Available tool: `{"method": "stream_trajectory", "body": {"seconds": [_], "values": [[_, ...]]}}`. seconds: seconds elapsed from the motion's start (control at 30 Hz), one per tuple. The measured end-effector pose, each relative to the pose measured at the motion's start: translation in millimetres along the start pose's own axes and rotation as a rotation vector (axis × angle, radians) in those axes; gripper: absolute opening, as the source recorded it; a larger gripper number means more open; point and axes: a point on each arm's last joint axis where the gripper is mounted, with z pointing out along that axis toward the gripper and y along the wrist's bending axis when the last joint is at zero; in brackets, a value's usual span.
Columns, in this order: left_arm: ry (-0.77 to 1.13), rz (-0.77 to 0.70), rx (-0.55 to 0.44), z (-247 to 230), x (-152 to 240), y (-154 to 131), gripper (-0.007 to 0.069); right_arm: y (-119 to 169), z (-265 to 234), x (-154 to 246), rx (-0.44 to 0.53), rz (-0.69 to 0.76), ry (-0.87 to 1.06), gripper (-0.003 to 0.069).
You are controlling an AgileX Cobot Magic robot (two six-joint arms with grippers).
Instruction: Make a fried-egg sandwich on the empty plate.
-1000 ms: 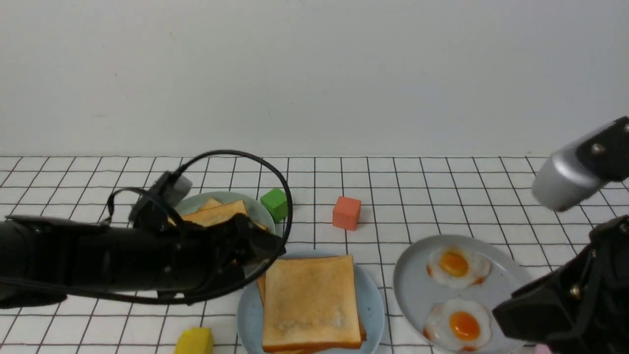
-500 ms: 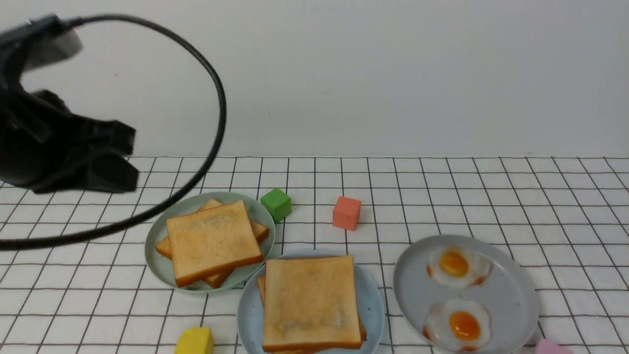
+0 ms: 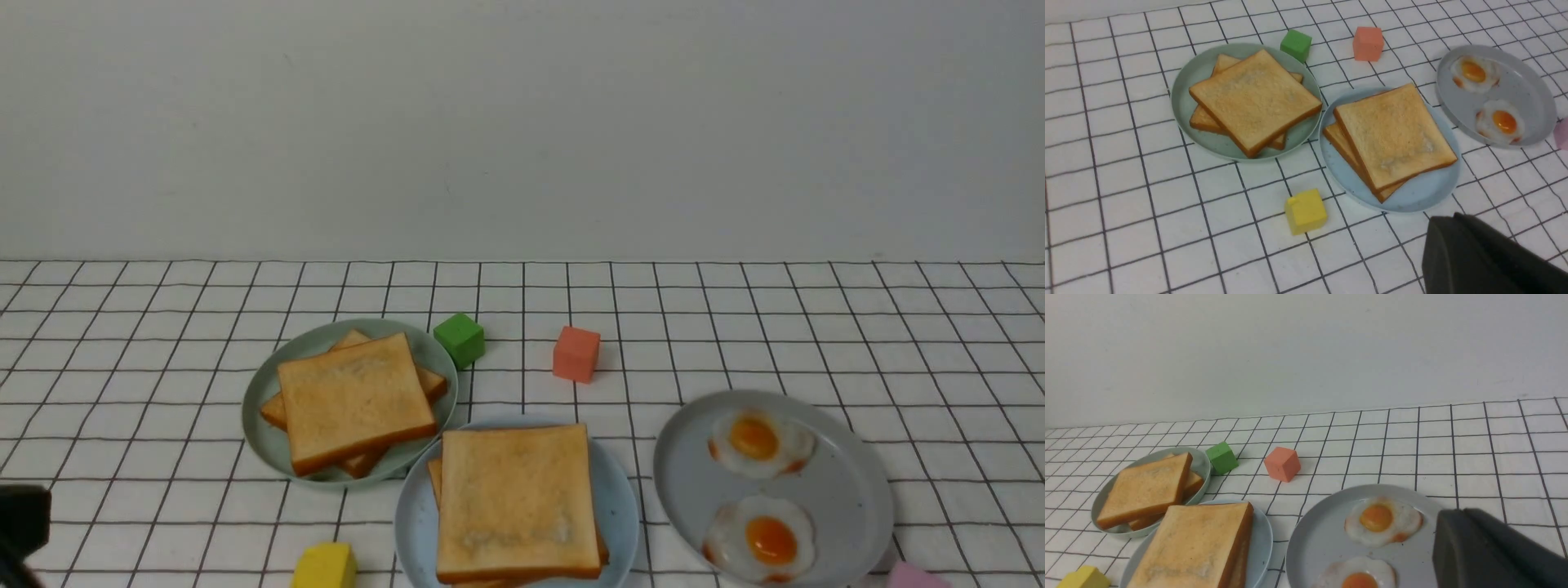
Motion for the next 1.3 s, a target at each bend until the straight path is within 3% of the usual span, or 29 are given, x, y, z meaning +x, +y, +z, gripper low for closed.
{"method": "stream_trajectory", "body": {"seconds": [0.2,0.57,0.63,0.83,1.03,1.3], "values": [[-0.092,-0.162,0.027,0,22,2,-0.0013,-3,4,13,0.01,-0.004,0.036,-0.0004],[-0.087,-0.17,0.019,3,25,4,-0.0013,-5,7,22,0.019,-0.004,0.079,0.0003],[-0.162,-0.094,-0.083,6,30,15,-0.0013,-5,7,22,0.02,-0.004,0.082,0.0003],[-0.31,-0.123,-0.294,24,88,47,-0.0013,-5,7,23,0.021,-0.004,0.085,0.0007],[-0.205,-0.142,-0.309,67,160,63,-0.0013,-5,7,23,0.022,-0.005,0.087,0.0012],[-0.229,-0.109,-0.294,68,159,62,-0.001,-6,7,24,0.024,-0.006,0.091,0.0018]]}}
